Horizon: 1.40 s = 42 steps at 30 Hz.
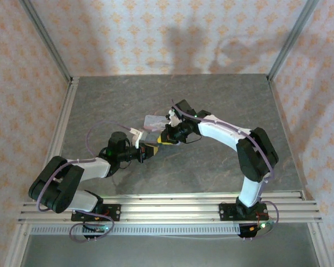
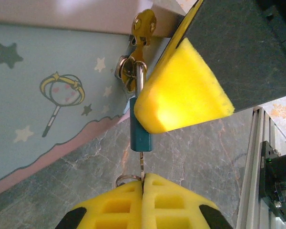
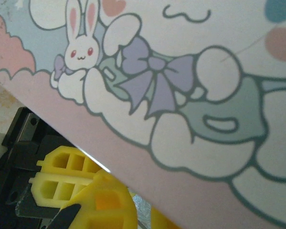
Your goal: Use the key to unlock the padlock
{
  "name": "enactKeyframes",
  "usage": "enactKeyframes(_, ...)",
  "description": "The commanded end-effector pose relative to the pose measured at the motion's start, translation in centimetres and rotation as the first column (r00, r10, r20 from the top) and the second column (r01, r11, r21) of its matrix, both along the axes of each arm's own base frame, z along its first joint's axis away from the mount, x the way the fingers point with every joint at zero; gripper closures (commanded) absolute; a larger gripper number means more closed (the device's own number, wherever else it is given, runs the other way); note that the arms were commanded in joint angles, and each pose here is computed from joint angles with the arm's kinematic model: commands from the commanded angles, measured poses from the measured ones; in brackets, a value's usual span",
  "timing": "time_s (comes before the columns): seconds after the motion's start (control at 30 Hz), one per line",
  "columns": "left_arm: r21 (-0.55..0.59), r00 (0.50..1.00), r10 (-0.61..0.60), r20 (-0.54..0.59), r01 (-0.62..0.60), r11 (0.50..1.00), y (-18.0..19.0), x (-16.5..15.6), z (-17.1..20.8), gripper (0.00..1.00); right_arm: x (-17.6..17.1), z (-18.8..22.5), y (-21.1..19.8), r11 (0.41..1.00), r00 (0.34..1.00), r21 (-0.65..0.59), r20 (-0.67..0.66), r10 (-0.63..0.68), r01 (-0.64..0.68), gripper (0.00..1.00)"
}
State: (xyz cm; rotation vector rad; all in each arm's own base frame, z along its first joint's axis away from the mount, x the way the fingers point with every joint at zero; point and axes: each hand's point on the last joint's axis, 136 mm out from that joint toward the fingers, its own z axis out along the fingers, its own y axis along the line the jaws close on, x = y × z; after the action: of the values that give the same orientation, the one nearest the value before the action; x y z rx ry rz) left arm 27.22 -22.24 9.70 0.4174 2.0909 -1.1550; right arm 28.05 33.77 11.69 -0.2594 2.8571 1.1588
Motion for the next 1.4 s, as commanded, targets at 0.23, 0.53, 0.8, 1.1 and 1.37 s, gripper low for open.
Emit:
enactKeyframes(0.23, -0.131, 0.987, 0.036, 0.157, -0.015, 0.991, -0.5, 2.0, 5.8, 1.0, -1.5, -0.6, 0.5, 0.999, 0.998, 0.04, -0.058, 0.026, -0.023, 1.0)
enactKeyframes(0.53, -0.07, 0.971, 0.162, 0.175, -0.152, 0.986, 0.7, 3.6, 5.3, 1.0, -1.7, -1.7, 0.2, 1.0, 0.996, 0.019, -0.091, 0.002, 0.0, 1.0)
enactKeyframes(0.8, 0.019, 0.958, 0.152, 0.244, -0.162, 0.987, 0.6, 2.9, 5.7, 1.0, -1.6, -3.2, -0.7, 0.998, 0.993, -0.066, -0.112, -0.025, 0.017, 1.0)
enactKeyframes(1.1, -0.004, 0.977, 0.093, 0.194, -0.094, 0.996, -1.8, 2.6, 4.9, 1.0, -0.7, -2.6, -0.3, 0.997, 0.992, -0.061, -0.109, -0.06, 0.054, 1.0)
enactKeyframes(1.37, 0.043, 0.987, 0.097, 0.132, -0.103, 0.994, -2.0, 2.6, 1.8, 1.0, -0.5, -3.5, -2.0, 0.985, 0.991, -0.132, -0.06, -0.123, 0.114, 0.74)
